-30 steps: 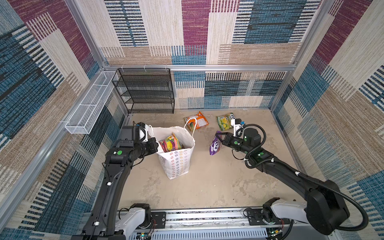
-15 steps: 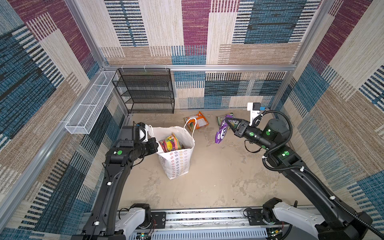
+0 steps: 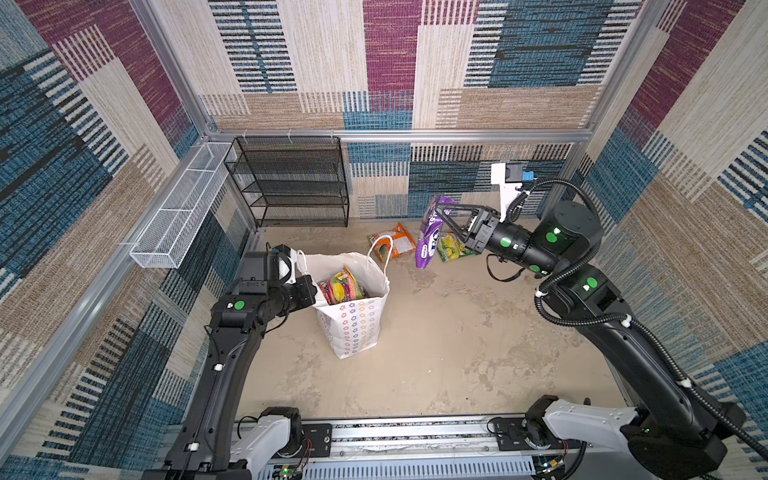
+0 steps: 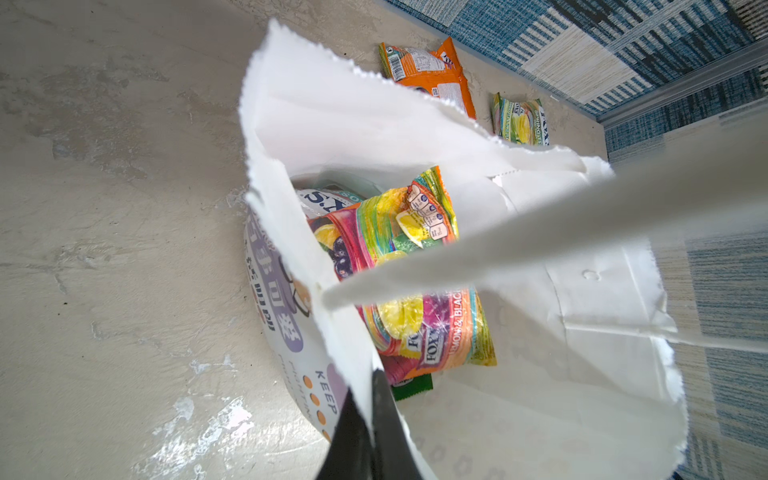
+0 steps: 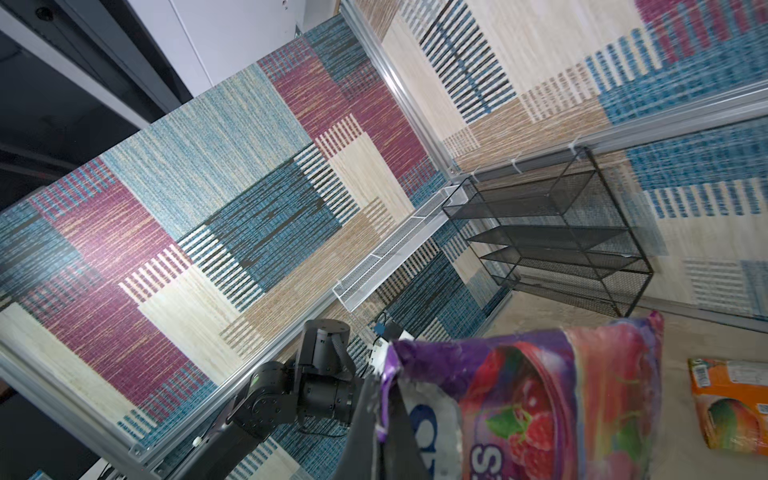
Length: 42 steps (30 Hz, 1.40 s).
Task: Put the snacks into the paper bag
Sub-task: 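Lift the purple packet with the right gripper away from the floor, then carry the purple packet with the right gripper over the bag opening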
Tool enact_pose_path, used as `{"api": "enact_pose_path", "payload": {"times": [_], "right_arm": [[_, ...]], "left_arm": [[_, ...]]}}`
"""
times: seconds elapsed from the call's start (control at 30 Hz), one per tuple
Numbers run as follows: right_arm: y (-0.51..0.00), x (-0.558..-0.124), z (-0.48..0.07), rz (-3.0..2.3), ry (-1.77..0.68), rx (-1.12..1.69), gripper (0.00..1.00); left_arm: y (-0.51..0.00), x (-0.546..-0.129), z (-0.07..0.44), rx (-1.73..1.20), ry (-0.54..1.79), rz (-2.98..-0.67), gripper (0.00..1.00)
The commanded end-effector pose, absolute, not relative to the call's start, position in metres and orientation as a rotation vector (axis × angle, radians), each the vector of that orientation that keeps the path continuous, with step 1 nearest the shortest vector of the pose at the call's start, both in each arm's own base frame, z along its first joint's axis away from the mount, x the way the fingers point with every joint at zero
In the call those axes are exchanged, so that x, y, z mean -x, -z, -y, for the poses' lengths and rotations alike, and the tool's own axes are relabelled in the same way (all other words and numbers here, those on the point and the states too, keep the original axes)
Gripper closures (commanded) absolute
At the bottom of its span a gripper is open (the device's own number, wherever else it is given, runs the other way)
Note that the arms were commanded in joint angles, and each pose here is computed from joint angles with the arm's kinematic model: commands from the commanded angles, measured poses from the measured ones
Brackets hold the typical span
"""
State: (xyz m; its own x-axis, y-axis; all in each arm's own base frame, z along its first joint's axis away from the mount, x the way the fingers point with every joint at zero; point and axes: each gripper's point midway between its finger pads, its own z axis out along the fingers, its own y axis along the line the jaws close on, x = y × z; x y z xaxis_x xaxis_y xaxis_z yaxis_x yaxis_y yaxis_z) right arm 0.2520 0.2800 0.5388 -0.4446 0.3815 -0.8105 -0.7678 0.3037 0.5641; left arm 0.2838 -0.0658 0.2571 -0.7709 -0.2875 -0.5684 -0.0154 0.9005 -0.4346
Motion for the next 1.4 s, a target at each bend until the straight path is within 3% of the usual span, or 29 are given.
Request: {"api": "enact_pose_path", "payload": {"times": [0.0,0.33,0.57,1.37], "right_arm": [[-0.553,-0.250,-0.300,-1.486,-1.374,0.427,1.00],[-0.552,-0.240,-0.378,-1.530,-1.423,0.600,1.00],[-0.517,-0.248,-0.420,-1.644,-1.422,0.672,1.00],[-0.407,-0.279,-0.473,-1.962,-1.317,0.808,1.00]], "left_arm": [[-0.265,-0.290,0.068,0.167,0.545,-2.359,0.99],[-0.265,-0.290,0.069,0.167,0.552,-2.358,0.99],[-0.266,-0.289,0.069,0.164,0.557,-2.355,1.00],[-0.268,-0.289,0.068,0.163,0.550,-2.349,0.99]]}}
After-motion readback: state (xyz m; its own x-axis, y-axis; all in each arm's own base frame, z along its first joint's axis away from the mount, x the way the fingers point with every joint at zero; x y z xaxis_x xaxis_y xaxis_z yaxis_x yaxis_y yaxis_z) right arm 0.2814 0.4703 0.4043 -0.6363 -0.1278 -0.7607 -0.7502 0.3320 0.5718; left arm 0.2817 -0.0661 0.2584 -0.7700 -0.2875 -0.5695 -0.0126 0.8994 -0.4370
